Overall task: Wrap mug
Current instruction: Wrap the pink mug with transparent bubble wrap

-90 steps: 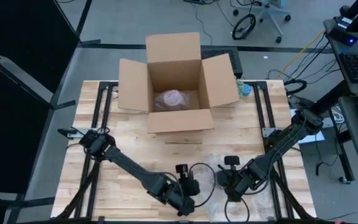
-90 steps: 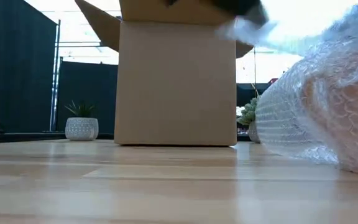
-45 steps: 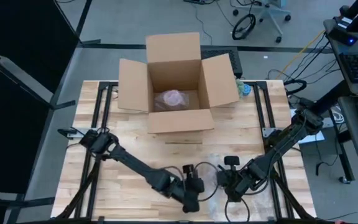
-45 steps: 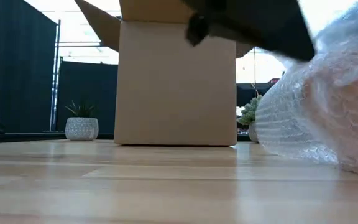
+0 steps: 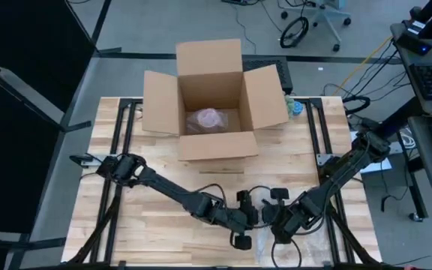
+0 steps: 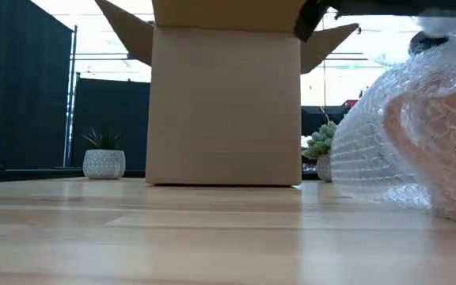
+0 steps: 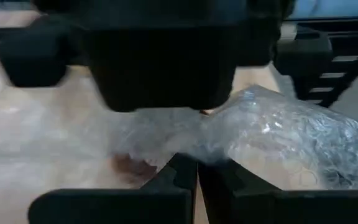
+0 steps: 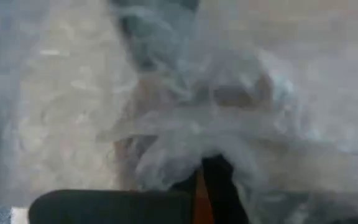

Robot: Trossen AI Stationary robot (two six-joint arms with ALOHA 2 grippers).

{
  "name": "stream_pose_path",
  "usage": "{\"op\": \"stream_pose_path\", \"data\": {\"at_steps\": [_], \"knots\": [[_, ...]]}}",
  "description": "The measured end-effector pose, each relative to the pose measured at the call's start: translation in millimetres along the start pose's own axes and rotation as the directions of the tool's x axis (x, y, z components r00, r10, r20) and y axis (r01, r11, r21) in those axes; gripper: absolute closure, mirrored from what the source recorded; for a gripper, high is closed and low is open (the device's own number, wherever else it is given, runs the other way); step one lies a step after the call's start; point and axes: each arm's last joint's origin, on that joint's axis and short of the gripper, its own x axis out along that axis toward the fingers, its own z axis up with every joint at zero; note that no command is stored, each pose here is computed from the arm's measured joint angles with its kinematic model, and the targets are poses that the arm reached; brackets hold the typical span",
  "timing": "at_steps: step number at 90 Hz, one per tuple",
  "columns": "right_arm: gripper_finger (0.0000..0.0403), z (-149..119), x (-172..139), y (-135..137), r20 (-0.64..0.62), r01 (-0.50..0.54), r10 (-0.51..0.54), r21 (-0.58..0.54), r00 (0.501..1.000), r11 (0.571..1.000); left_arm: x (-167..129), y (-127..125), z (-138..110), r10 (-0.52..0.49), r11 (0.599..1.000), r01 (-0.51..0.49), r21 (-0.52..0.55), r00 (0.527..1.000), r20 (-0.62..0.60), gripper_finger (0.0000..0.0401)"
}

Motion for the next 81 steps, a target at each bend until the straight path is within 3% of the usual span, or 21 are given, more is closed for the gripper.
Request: {"op": "stream_pose_path", "data": {"at_steps": [29, 64, 81], "knots": [[0.0392, 1.6, -4.4, 0.1, -0.004, -0.005, 0.005, 0.000, 1.000, 1.000, 29.9, 8.9, -22.1, -0.031, 0.999, 0.031, -0.042, 0.999, -0.015, 0.0401], [0.0392, 28.4, -70.4, 2.5, -0.058, 0.045, -0.047, -0.039, 0.997, 0.998, 29.1, 9.0, -21.1, -0.032, 0.999, 0.032, -0.033, 0.999, -0.009, 0.0401], [0.0392, 38.8, -87.2, 10.4, 0.050, 0.031, -0.029, -0.031, 0.998, 0.999, 29.1, 9.0, -21.5, -0.032, 0.999, 0.031, -0.033, 0.999, -0.011, 0.0401]]}}
